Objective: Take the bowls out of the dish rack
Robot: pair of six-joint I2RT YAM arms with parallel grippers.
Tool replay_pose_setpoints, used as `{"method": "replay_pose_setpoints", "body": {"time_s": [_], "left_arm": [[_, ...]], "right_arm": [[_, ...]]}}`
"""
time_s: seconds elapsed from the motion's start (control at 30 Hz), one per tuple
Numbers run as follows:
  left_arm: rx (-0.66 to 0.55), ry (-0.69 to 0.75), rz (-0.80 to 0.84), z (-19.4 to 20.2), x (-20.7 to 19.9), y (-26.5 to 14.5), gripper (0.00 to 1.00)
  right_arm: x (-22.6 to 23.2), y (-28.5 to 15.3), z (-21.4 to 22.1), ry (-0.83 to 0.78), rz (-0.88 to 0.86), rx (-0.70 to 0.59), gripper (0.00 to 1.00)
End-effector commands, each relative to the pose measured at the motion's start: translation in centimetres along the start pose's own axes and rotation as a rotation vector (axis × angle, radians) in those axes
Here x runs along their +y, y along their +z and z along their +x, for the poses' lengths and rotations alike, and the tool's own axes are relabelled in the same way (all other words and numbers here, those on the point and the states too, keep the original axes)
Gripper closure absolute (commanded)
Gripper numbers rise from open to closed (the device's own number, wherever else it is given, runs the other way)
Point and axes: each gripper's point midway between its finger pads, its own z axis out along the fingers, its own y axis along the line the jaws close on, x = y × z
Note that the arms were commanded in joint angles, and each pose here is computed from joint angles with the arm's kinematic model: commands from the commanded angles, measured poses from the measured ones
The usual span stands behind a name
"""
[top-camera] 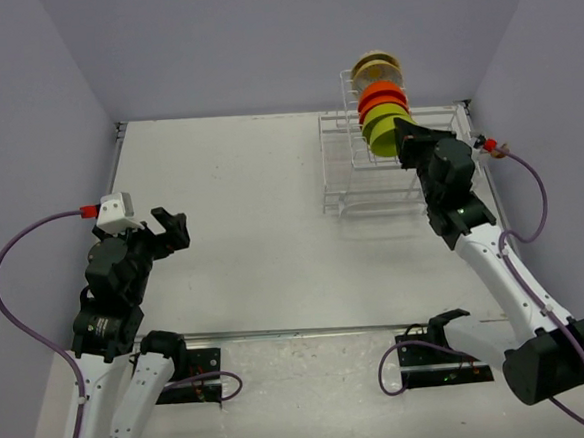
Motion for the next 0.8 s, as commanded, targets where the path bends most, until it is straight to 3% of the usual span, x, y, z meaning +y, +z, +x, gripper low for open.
{"method": "replay_pose_setpoints", "body": {"time_s": [0.0,0.6,0.77], "left_arm": [[-0.024,-0.002,0.022,-0.4,-0.5,0.3,0.0],[0.004,0.0,0.001,0.1,-0.2,0.8,0.0],[0.017,0.003,-0.005,0.2,-0.2,1.2,0.0]], "right_arm": [[2.5,-1.1,-2.2,0.024,-0.065,-0.095,1.0],[3.6,-4.9,-3.2,0.021,-0.11,-0.089,1.0],[5.3,-6.6,-2.6,-0.085,-0.171,-0.043,1.0]]}}
